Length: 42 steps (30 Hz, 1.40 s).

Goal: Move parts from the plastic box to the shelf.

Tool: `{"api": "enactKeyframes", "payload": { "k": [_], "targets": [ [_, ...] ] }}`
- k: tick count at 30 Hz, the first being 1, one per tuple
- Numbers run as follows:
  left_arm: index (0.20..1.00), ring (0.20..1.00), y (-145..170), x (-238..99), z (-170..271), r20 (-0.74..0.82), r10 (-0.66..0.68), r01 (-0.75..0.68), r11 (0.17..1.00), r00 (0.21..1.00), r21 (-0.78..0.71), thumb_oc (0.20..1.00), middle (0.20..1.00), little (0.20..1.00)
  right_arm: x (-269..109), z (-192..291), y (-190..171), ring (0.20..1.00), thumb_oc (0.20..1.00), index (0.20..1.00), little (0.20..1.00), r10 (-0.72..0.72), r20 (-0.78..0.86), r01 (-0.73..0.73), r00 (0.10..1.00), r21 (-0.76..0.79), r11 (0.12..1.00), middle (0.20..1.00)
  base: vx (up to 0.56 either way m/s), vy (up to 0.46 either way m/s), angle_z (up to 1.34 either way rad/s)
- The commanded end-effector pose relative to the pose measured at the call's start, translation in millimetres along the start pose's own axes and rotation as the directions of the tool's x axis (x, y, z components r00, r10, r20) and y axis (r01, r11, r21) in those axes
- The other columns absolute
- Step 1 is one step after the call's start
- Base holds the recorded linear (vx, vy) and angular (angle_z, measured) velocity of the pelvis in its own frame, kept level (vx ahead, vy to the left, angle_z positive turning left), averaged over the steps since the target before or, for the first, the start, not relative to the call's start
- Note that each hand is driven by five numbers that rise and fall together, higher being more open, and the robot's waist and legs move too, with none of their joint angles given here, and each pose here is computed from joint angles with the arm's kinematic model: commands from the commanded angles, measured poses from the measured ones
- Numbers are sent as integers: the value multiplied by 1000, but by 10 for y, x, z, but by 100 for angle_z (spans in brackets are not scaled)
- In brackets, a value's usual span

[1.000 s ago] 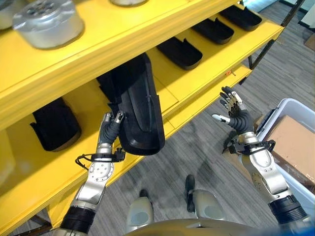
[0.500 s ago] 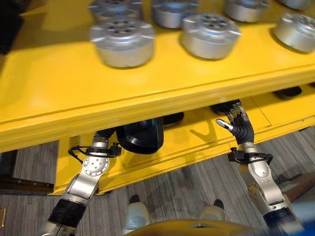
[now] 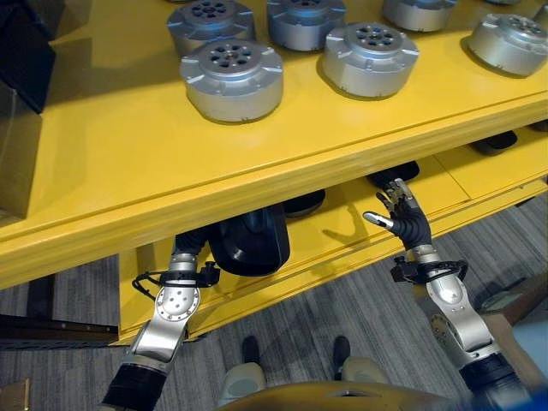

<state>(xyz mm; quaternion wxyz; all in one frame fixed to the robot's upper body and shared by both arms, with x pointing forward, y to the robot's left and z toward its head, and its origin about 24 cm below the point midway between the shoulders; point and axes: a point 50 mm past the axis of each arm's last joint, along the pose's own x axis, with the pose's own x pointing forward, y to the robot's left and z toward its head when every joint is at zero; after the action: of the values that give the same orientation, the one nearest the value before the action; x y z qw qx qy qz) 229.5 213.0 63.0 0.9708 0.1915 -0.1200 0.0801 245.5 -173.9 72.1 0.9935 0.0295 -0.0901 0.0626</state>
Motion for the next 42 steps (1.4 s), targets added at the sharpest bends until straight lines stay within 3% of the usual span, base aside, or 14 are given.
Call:
{"api": "enactKeyframes", "payload": {
  "k": [1, 10, 18, 26, 31, 36, 42],
  "targets": [
    [200, 200, 174, 136, 340, 182, 36, -31, 999, 983, -29, 200, 200, 200, 25, 259, 45, 1000, 1000, 1000, 1000, 34, 136, -37, 990, 23, 999, 1000, 48, -274, 1],
    [200, 200, 151, 130, 320, 169, 35, -28, 999, 985, -42, 200, 200, 200, 23, 312, -32, 1000, 1000, 1000, 1000, 33, 157, -34, 987, 1, 999, 1000, -63, -154, 32],
    [200, 200, 71, 248, 440, 213, 55, -22, 987, 975, -158, 200, 200, 200, 41, 333, -48, 1000, 1000, 1000, 1000, 8, 171, -6, 985, -14, 1000, 1000, -53, 138, 25],
    [200, 200, 21, 424, 722, 350, 15, 31, 992, 937, -126, 200, 200, 200, 93, 380, 55, 1000, 1000, 1000, 1000, 38, 195, -41, 980, 8, 999, 1000, -22, 150, 13],
    [200, 200, -98, 715, 1238, 537, 74, 35, 981, 840, -190, 200, 200, 200, 307, 636, 233, 1000, 1000, 1000, 1000, 69, 323, -86, 944, 39, 996, 1000, -158, 41, 6],
    [200, 200, -239, 1039, 1666, 576, 201, 15, 938, 792, -348, 200, 200, 200, 494, 901, 364, 1000, 1000, 1000, 1000, 63, 430, -87, 901, 37, 996, 1000, -126, 2, -17],
    [200, 200, -160, 1273, 1983, 620, 296, -90, 936, 726, -341, 200, 200, 200, 609, 1073, 410, 1000, 1000, 1000, 1000, 44, 495, -74, 867, 40, 996, 1000, -58, -2, -4]
  ]
}}
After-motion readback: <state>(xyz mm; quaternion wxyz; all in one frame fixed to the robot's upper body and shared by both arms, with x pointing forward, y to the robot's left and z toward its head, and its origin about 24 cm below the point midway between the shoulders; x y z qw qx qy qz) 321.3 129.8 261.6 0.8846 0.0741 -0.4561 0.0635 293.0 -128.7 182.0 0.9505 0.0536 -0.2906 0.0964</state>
